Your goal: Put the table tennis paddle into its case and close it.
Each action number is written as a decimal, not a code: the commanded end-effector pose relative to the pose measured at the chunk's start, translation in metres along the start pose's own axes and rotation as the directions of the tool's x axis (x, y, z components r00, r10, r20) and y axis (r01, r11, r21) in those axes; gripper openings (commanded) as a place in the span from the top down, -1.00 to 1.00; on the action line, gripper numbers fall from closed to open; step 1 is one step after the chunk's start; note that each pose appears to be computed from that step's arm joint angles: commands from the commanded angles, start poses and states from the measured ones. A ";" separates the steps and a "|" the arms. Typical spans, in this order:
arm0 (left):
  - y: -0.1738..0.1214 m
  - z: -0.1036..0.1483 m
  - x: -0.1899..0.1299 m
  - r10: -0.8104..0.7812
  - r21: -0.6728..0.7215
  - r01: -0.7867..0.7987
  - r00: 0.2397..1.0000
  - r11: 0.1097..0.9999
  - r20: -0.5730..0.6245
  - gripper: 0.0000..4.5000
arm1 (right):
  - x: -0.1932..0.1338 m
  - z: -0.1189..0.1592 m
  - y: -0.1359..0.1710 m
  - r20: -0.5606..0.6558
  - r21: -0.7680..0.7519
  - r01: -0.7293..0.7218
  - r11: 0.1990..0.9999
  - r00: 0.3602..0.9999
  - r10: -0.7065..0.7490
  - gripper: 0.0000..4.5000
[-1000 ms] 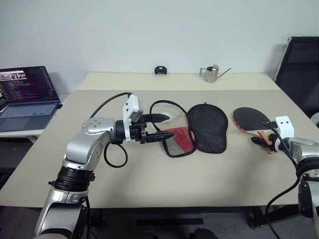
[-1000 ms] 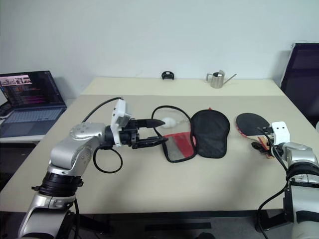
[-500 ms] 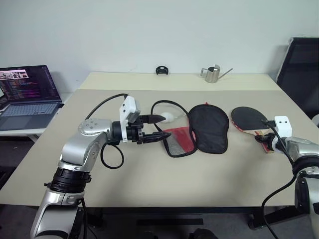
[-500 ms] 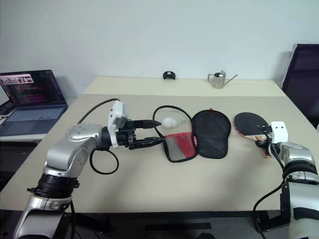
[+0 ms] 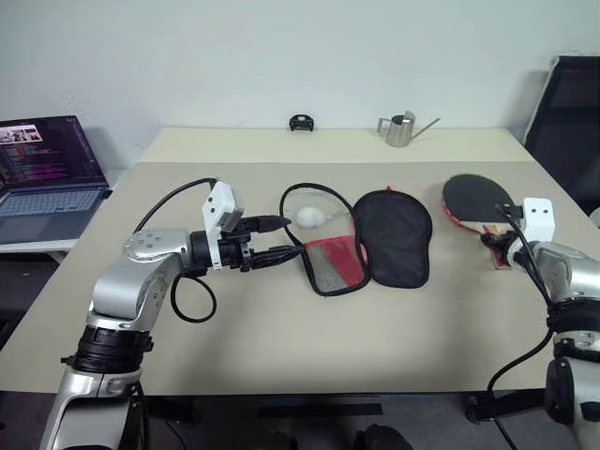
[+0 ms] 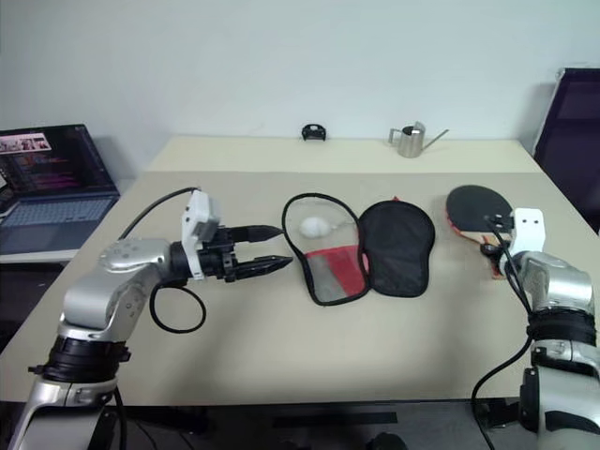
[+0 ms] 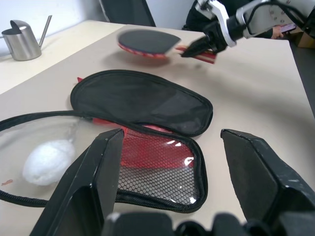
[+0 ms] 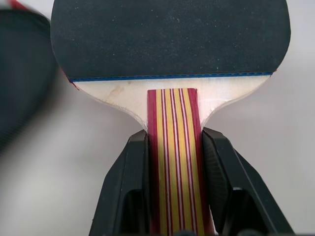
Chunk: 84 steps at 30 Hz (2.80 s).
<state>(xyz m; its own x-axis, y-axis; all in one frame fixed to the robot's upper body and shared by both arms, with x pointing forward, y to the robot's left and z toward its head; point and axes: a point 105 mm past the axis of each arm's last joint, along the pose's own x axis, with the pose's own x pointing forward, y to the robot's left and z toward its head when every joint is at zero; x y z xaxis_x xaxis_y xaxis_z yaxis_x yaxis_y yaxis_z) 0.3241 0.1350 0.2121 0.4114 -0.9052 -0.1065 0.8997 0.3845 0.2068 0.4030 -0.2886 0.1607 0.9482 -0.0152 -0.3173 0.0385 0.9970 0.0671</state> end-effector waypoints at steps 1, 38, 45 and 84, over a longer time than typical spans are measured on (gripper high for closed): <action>0.000 0.014 -0.007 0.009 0.041 -0.010 0.999 0.999 0.032 -0.53 | -0.017 0.035 0.028 0.116 0.036 -0.024 0.999 0.993 0.019 0.52; -0.003 0.008 -0.005 0.017 0.042 -0.018 0.999 0.999 0.030 -0.53 | -0.006 -0.043 0.134 -0.040 0.054 -0.070 0.996 0.997 0.072 0.52; -0.003 0.009 -0.004 0.014 0.045 -0.016 0.999 0.999 0.031 -0.53 | -0.003 -0.045 0.128 -0.028 0.032 -0.028 0.999 0.999 0.029 0.52; 0.044 -0.021 -0.020 0.332 0.064 -0.329 0.942 0.942 -0.042 -0.53 | -0.061 -0.001 0.168 0.163 -0.004 -0.383 0.924 0.911 0.378 -0.93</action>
<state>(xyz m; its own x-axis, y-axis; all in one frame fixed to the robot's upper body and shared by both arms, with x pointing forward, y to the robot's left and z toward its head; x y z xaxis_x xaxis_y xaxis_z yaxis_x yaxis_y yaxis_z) 0.3462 0.1598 0.1964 0.6101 -0.7859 -0.1006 0.7814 0.5759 0.2403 0.3573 -0.1224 0.1677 0.9329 0.3000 -0.1993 -0.2669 0.9474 0.1767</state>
